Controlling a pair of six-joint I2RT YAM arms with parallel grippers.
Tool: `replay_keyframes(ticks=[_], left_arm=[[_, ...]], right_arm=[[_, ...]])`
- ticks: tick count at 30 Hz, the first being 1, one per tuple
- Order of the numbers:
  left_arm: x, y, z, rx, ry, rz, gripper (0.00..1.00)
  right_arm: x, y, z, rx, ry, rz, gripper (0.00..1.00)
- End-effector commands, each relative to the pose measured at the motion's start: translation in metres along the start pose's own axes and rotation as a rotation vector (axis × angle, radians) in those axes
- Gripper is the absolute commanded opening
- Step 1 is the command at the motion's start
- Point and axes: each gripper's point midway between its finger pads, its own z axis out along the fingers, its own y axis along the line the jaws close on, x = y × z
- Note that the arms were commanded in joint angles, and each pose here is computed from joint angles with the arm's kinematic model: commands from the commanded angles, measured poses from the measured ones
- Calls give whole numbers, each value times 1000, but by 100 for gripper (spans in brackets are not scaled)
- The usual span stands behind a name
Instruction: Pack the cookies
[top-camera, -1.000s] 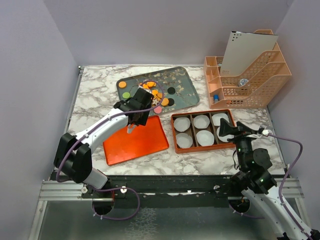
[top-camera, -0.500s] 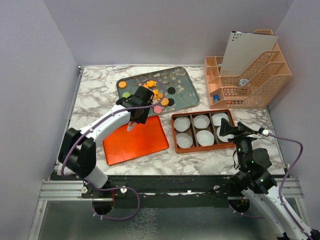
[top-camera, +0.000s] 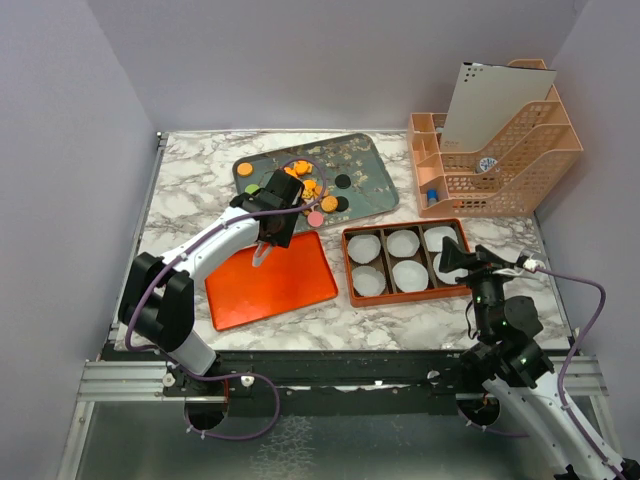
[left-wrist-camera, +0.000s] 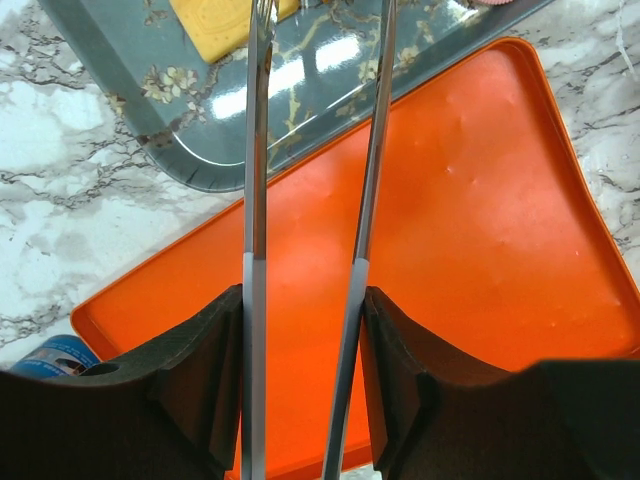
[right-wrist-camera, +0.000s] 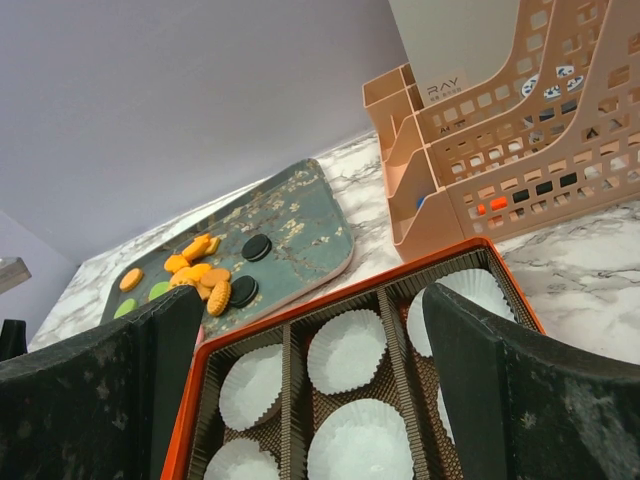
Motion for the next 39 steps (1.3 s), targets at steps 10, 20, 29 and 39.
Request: replay_keyframes(ticks=[10,20,29,39], left_arm=[[-12,-6,-13,52,-16,6,36],[-24,1,-41,47,-83,-19,24],[-32,-14,-60,102,-126,-2,14],[-48,-66,-108,209,-219,105,12]], right_arm=[[7,-9,1,46,21,-20,100],[7,-10,1,48,21,-20,100],[7,-9,1,44,21,-18,100],[8,-9,1,42,25,-19,100]])
